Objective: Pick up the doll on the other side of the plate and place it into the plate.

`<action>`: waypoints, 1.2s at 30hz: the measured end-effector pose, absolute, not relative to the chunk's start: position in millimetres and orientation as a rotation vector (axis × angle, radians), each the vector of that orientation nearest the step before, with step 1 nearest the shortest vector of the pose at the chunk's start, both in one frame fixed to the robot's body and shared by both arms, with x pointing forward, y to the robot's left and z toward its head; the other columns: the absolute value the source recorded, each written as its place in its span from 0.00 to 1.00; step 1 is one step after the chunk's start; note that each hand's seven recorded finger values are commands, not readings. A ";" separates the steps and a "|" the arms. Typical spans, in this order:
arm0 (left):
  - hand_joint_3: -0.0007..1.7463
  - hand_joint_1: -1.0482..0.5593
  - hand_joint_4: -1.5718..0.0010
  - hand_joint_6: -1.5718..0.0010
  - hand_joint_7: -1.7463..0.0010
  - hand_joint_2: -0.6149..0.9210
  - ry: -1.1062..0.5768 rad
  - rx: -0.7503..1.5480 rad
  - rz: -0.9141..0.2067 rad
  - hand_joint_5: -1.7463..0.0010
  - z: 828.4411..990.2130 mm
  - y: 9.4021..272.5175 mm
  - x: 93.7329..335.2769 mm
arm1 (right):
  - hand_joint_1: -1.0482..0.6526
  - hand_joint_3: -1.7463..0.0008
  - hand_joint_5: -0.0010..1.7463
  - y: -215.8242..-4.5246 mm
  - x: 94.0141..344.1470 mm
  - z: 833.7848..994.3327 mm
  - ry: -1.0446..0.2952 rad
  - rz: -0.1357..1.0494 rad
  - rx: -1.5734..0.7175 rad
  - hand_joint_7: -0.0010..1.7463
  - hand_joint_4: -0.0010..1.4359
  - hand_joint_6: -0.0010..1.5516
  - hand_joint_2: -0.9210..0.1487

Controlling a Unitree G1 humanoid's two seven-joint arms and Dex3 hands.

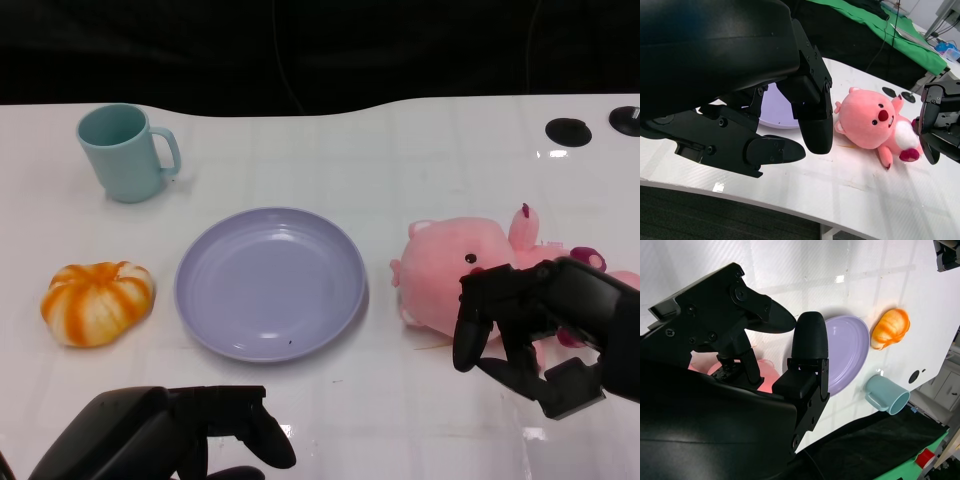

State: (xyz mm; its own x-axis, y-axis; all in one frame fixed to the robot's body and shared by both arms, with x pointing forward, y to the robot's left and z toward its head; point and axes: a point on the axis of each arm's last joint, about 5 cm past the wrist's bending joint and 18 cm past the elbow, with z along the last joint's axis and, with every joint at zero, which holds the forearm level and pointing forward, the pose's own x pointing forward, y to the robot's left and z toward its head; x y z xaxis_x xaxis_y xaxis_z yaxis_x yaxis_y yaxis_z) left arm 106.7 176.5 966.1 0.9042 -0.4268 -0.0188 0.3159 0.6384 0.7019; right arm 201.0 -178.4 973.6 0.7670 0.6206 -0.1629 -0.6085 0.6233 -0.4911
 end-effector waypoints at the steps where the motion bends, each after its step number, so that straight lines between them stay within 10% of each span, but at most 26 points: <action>1: 0.22 0.53 0.60 0.53 0.51 1.00 -0.154 0.769 -0.426 0.04 966.1 176.5 106.7 | 0.57 0.42 0.97 -178.2 201.1 973.6 -0.024 0.707 -0.555 0.74 0.51 0.47 0.34; 24: 0.21 0.53 0.60 0.53 0.52 1.00 -0.154 0.772 -0.425 0.04 966.2 176.7 106.8 | 0.58 0.43 0.93 -177.7 201.5 973.8 -0.030 0.709 -0.558 0.71 0.51 0.48 0.33; 36: 0.21 0.53 0.60 0.52 0.52 1.00 -0.161 0.774 -0.424 0.04 966.6 177.2 106.7 | 0.50 0.75 0.58 -177.9 200.9 976.8 -0.069 0.558 -0.602 0.32 0.36 0.30 0.19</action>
